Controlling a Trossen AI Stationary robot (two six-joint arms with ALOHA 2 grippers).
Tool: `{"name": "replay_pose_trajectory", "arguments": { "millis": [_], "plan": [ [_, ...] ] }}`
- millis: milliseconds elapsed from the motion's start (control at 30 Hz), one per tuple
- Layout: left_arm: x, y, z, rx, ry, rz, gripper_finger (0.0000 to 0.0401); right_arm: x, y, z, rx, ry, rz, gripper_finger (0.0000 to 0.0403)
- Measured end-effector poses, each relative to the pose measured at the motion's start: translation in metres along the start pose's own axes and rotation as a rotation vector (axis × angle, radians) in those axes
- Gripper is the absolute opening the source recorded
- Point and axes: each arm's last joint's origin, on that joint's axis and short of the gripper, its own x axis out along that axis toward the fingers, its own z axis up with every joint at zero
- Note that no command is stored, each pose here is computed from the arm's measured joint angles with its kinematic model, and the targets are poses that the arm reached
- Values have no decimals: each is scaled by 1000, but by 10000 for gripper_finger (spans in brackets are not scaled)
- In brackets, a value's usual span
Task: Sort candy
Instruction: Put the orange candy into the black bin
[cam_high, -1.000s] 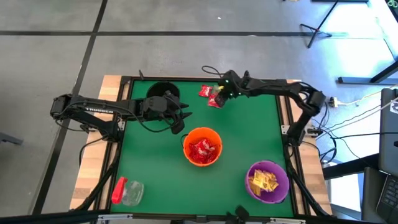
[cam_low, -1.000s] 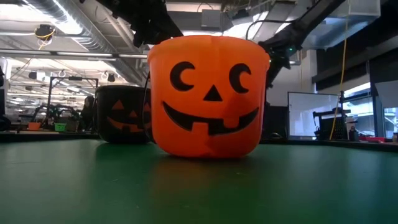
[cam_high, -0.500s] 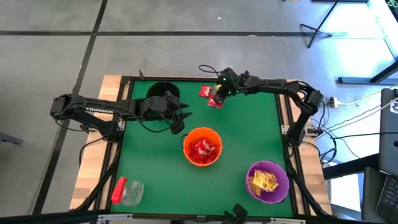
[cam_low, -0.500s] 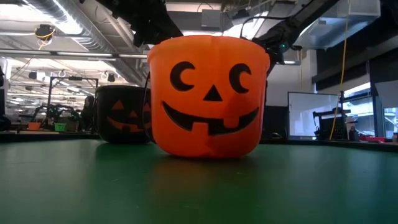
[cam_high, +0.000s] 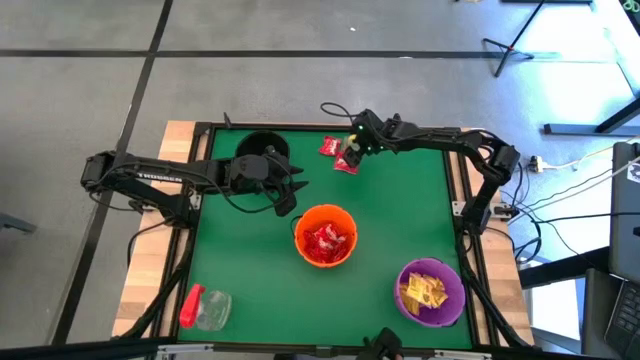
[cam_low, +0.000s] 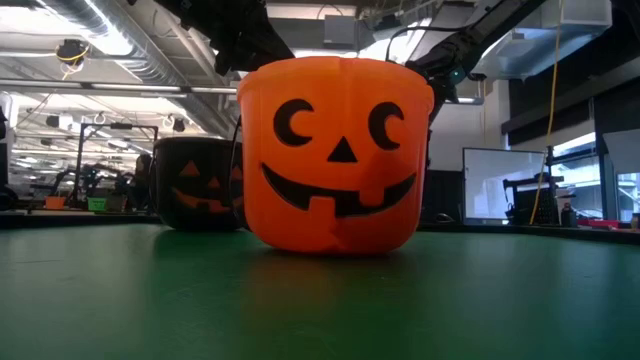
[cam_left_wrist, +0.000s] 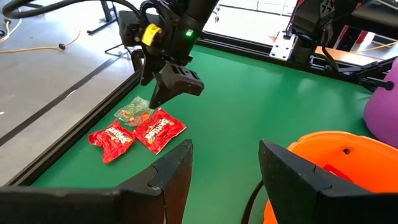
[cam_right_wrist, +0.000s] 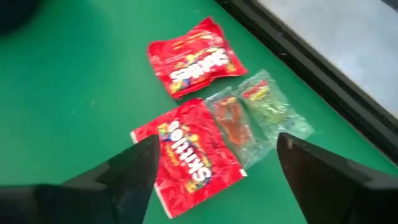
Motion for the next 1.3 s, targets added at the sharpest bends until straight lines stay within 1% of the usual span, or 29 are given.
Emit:
{"name": "replay_pose_trajectory", "arguments": {
  "millis": [67, 167, 400, 500, 600, 800, 1000, 1100, 1300],
  "plan": [
    [0, 0, 0, -1, 0, -5, 174, 0, -1, 0, 25, -2, -14, 331],
    [0, 0, 0, -1, 0, -5, 174, 8, -2, -2, 51, 15, -26, 334],
    [0, -1, 0, -1, 0, -8, 174, 43, -6, -18, 67, 137, -36, 335],
    [-1, -3, 0, 2, -1, -15, 174, 51, -6, -17, 63, 157, -46, 332],
    [-1, -4, 0, 3, -2, -20, 174, 54, -6, -13, 62, 149, -57, 308],
    [-3, -8, -1, 6, -1, -33, 174, 49, -4, 3, 64, 99, -57, 230],
    [-3, -10, -2, 10, 0, -38, 174, 48, -3, 6, 54, 93, -50, 162],
    [-3, -10, -2, 10, 0, -37, 174, 50, -5, 6, 58, 98, -49, 145],
    [-3, -10, -2, 6, 0, -37, 174, 63, -11, -1, 70, 138, -73, 142]
  ]
}}
